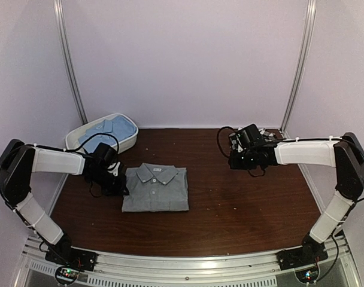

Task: Fold and stack the long sleeve shirts
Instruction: Move the square-folded shirt to the center of the board.

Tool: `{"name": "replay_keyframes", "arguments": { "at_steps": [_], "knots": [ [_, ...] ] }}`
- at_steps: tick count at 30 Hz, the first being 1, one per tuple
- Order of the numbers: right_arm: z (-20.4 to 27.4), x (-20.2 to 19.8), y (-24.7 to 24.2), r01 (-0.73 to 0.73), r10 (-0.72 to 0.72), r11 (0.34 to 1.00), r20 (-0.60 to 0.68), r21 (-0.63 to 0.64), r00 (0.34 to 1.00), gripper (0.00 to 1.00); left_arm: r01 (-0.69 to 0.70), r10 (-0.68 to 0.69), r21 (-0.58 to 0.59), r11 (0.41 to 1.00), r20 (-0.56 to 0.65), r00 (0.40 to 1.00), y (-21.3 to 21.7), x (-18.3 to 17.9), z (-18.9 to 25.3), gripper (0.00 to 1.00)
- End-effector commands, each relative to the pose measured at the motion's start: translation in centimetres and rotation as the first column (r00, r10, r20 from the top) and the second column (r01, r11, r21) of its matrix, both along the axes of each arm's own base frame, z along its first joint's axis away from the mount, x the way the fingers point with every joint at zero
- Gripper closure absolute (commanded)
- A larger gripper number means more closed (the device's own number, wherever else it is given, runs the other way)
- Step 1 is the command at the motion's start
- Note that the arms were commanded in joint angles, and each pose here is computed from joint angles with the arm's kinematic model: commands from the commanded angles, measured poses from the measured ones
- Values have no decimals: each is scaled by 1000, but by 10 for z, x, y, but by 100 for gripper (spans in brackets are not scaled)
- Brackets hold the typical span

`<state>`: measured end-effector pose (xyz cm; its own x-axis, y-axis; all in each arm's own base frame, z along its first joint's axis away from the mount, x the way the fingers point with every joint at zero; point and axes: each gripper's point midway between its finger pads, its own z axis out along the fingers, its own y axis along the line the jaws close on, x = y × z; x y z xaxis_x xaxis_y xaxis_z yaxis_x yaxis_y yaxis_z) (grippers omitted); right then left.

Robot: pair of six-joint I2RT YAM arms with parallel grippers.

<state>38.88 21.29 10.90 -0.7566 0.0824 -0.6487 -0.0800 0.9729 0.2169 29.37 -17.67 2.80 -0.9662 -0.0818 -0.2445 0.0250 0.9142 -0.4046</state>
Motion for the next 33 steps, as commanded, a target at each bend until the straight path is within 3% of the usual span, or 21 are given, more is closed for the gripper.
{"name": "replay_keyframes", "arguments": {
  "at_steps": [1, 9, 12, 15, 19, 27, 33],
  "knots": [
    [-8, 23, -22, 41, -39, 988, 14, -147, 999, 62, 2, -1, 69, 998, -12, 1000, 27, -5, -6, 100],
    [-26, 63, -48, 105, -103, 937, 24, -334, 994, 62, -20, 17, 124, 992, 20, 1000, 42, 11, 3, 98],
    [-29, 77, -54, 123, -118, 913, 36, -390, 992, 61, -8, 3, 129, 992, 39, 999, 41, 15, 9, 86],
    [-33, 87, -60, 141, -135, 887, 44, -440, 990, 61, -3, -6, 135, 991, 65, 998, 42, 19, 19, 66],
    [-40, 95, -68, 153, -146, 853, 52, -499, 988, 59, -5, -12, 149, 989, 109, 994, 44, 24, 38, 57],
    [-63, 110, -71, 126, -140, 808, 21, -576, 990, 60, 2, -28, 121, 993, 208, 978, 41, 32, 84, 55],
    [-82, 117, -68, 85, -129, 789, -28, -608, 991, 70, 20, -41, 84, 996, 255, 966, 35, 31, 107, 55]
  ]
}}
